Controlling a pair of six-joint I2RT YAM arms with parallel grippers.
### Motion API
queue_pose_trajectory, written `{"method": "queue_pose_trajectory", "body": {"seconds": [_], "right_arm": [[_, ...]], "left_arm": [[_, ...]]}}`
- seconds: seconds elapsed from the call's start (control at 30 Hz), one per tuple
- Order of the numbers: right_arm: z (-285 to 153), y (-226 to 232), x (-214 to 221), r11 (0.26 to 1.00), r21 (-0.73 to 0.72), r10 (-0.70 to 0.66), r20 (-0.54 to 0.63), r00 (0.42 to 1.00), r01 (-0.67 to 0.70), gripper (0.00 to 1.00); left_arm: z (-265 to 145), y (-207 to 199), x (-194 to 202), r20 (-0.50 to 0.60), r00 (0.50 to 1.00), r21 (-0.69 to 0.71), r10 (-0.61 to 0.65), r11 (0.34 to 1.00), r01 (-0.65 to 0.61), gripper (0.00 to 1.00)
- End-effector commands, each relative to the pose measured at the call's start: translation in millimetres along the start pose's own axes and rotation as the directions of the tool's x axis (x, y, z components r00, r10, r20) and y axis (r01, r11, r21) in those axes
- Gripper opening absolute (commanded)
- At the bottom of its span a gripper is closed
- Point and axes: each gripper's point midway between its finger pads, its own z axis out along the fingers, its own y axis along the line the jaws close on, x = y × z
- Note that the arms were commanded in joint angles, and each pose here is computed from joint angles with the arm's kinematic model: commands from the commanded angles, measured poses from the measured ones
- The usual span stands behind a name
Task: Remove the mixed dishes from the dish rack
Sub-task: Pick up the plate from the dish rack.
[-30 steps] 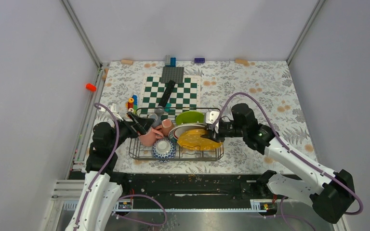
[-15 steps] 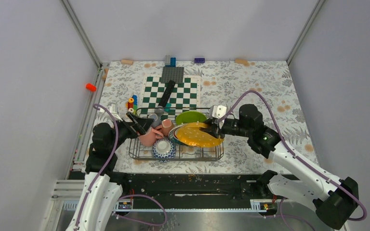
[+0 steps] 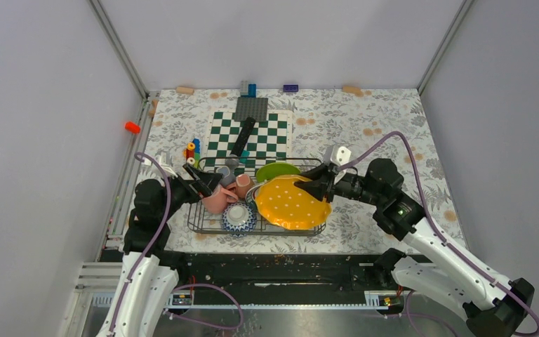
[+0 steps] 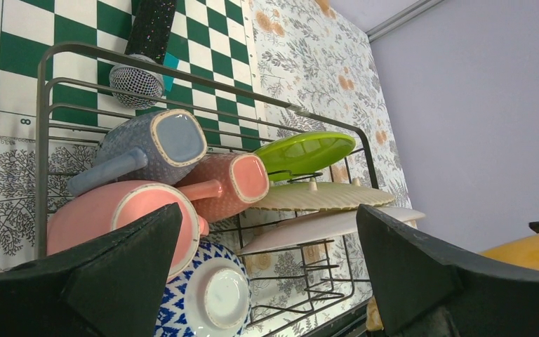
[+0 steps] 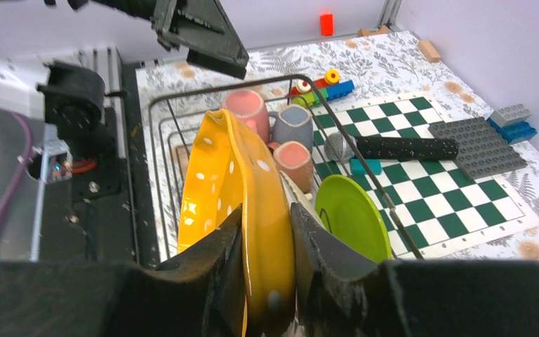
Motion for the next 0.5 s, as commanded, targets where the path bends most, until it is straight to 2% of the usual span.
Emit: {"method": "queue_pose_trajectory", "body": {"seconds": [0.0,0.3,0.47], "right_arm": [[-13.6,-2.4,-86.9,0.996,0.050,0.057,0.266,0.962,-0.073,0.00],[-16.6,-16.6,-102.6,0.926,0.103,0.315,0.316,0.895,-0.363,0.00],[-16.7,-15.7,-108.5,0.879,0.087,0.422,0.319,0.849,-0.469,0.00]], "left_arm": [[-6.8,-18.9,-23.3,0.079,0.997,0.036,0.018,0.999,-0.021,0.99],[-6.0,-14.3,-20.7,0.074,0.997,0.020,0.004,1.000,-0.005,0.99],[-5.6,-12.9,-21.5,0.078,0.997,0.013,0.006,1.000,-0.007,0.99]]}}
